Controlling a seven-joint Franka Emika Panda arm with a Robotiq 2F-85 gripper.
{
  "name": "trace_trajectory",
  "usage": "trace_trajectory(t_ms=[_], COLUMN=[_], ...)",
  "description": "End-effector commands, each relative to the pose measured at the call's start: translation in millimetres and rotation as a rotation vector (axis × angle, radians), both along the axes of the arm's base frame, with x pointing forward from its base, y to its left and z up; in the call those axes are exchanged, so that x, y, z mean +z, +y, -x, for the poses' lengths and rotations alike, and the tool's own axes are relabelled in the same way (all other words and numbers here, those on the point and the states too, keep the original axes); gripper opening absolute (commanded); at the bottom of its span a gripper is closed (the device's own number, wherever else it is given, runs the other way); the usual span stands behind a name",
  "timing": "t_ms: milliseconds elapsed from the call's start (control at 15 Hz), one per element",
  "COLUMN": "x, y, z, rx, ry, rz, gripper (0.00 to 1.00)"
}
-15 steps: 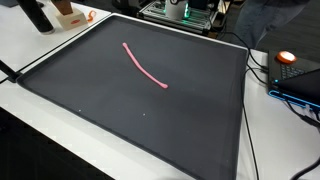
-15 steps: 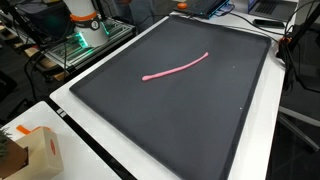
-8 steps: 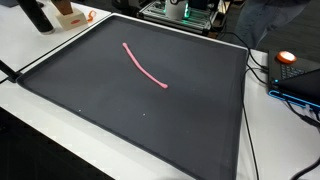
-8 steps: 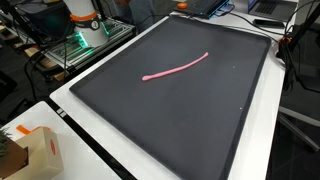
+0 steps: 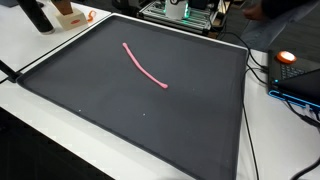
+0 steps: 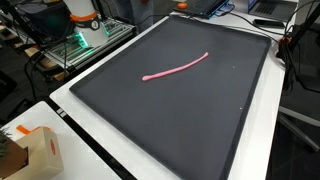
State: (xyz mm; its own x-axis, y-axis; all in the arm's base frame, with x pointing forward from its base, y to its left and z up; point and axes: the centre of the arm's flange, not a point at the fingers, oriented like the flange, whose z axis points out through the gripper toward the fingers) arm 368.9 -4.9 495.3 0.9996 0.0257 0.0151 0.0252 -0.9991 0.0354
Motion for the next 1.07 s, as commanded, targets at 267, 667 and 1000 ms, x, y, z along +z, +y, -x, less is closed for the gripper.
trace_trajectory(t_ms=[267,667,1000], x=[0.0,0.0,0.0], y=[0.0,0.0,0.0], z=[0.0,0.0,0.0], rx=[0.000,0.000,0.000], ry=[0.000,0.000,0.000], rz=[0.000,0.000,0.000], gripper=[0.04,0.04,0.01])
